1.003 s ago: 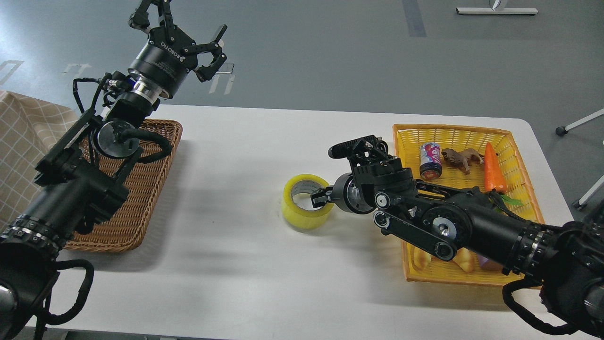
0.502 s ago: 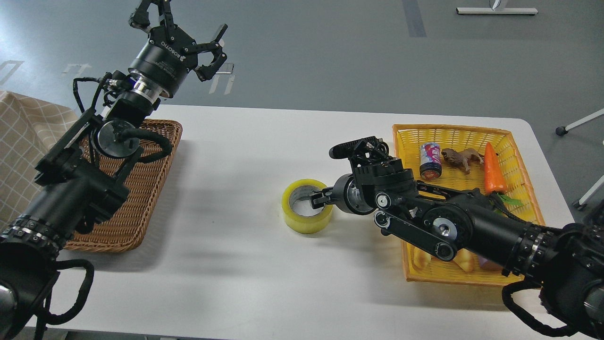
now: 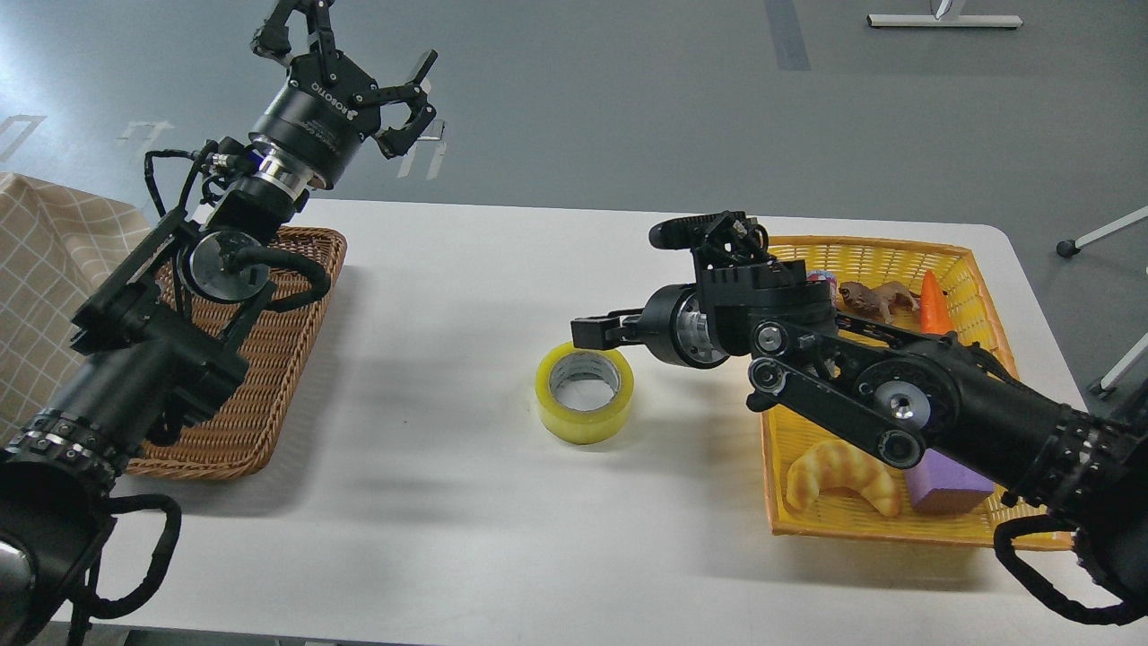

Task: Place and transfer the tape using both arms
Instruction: 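Set the tape roll on the table and open the right gripper, then withdraw the right gripper back above the tray, then reach the left gripper toward the tape roll on the table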

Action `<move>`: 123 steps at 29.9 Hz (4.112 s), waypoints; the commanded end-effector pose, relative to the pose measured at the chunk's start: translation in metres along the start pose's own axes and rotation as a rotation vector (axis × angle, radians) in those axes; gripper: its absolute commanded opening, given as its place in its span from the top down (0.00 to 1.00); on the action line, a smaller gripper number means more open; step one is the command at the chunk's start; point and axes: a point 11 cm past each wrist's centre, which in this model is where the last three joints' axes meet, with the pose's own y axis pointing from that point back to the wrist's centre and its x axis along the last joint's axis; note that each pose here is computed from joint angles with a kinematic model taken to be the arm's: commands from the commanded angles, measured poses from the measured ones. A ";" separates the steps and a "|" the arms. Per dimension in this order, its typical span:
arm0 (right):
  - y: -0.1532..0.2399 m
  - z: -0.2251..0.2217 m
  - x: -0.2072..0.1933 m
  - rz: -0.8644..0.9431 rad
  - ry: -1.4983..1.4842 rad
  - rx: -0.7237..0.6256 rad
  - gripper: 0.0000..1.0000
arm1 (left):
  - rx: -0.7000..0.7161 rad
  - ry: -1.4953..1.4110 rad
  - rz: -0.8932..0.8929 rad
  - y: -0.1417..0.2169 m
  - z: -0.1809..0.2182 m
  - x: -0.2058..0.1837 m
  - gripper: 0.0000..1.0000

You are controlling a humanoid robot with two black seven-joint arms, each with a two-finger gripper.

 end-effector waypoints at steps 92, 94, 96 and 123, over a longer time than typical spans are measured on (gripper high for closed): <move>0.108 0.147 0.097 0.605 -1.745 1.207 0.00 | 0.056 -0.036 0.035 0.016 -0.007 0.015 0.02; 0.105 0.146 0.092 0.599 -1.757 1.206 0.00 | 0.070 -0.038 0.035 0.017 -0.011 0.015 0.02; 0.103 0.144 0.092 0.593 -1.761 1.208 0.00 | 0.087 -0.041 0.032 0.018 -0.016 0.014 0.02; 0.099 0.147 0.071 0.592 -1.785 1.189 0.00 | 0.197 -0.096 -0.010 0.027 -0.032 0.007 0.02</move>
